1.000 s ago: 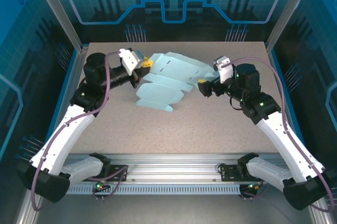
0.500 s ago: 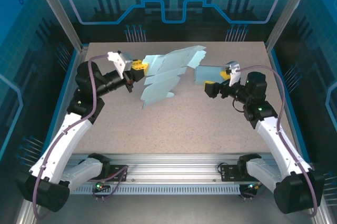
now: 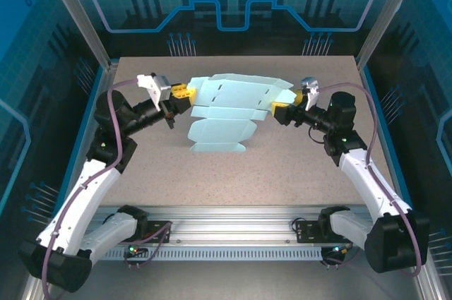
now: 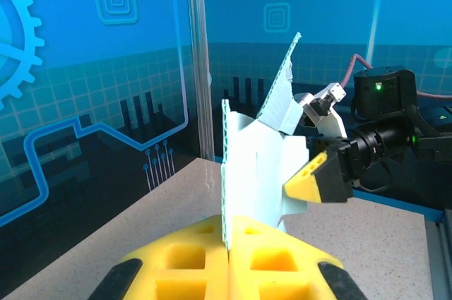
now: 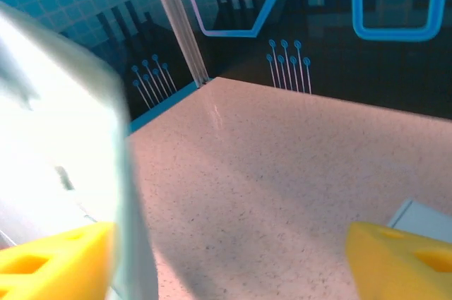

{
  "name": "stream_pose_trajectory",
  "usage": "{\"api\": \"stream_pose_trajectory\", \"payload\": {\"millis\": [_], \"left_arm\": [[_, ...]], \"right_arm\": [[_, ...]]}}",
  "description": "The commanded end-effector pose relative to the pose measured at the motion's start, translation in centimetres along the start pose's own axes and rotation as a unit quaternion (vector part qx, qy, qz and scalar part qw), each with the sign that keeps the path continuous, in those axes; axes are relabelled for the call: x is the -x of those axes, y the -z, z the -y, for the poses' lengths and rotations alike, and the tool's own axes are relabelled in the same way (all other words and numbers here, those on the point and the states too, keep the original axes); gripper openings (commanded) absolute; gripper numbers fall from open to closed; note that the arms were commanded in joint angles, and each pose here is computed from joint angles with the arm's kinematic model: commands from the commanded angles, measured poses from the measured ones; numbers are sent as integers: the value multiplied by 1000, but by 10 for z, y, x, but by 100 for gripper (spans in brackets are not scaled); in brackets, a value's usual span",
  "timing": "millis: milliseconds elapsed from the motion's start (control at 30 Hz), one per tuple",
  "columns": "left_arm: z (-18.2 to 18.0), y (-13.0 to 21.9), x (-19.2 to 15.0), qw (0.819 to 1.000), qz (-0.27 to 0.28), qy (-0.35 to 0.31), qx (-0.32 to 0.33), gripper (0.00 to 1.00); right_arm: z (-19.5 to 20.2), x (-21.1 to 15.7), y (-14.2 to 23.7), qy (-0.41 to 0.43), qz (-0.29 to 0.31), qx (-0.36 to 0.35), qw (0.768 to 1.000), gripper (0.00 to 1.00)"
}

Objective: Fold the paper box

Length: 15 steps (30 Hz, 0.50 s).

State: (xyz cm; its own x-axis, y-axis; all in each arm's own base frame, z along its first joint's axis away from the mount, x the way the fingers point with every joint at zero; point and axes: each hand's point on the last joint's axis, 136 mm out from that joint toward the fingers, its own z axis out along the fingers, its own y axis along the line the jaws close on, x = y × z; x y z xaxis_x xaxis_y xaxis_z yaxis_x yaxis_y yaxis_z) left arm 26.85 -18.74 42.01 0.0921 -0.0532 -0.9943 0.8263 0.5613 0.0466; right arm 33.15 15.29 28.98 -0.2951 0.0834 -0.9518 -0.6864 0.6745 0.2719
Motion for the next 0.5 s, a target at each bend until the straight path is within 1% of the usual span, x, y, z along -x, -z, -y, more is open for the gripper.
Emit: {"api": "stream_pose_trajectory", "payload": {"millis": [0, 33, 133, 167, 233, 267, 333, 367, 400, 433, 467], "left_arm": [[0, 2, 1, 1000, 14, 10, -3, 0], [-4, 2, -3, 1000, 12, 16, 5, 0], [-16, 2, -21, 999, -3, 39, 35, 0], [-18, 3, -26, 998, -9, 44, 43, 0], [-22, 4, -37, 997, -23, 52, 54, 1], [-23, 4, -42, 996, -28, 55, 58, 4], [-28, 6, -48, 995, -41, 55, 74, 15], [-32, 8, -50, 994, -50, 52, 86, 28], [-36, 9, -51, 992, -61, 47, 99, 49], [-39, 11, -50, 991, -69, 38, 110, 67], [-41, 12, -46, 990, -76, 24, 119, 80]], "right_arm": [[-14, 17, 2, 14, 22, 38, 999, 50], [-15, 19, 2, 17, 21, 38, 999, 36], [-18, 13, -1, 26, -1, 36, 999, 3], [-17, 9, -2, 27, -12, 33, 999, 0], [-16, 2, -4, 33, -32, 27, 999, 0], [-16, -1, -5, 36, -42, 24, 998, 0], [-16, -6, -6, 45, -57, 21, 997, 0], [-16, -14, -7, 46, -71, 18, 996, 0], [-19, -7, -7, 58, -72, 20, 996, 0], [-20, -7, -8, 61, -78, 21, 995, 0], [-23, -10, -9, 65, -88, 27, 994, 0]]}}
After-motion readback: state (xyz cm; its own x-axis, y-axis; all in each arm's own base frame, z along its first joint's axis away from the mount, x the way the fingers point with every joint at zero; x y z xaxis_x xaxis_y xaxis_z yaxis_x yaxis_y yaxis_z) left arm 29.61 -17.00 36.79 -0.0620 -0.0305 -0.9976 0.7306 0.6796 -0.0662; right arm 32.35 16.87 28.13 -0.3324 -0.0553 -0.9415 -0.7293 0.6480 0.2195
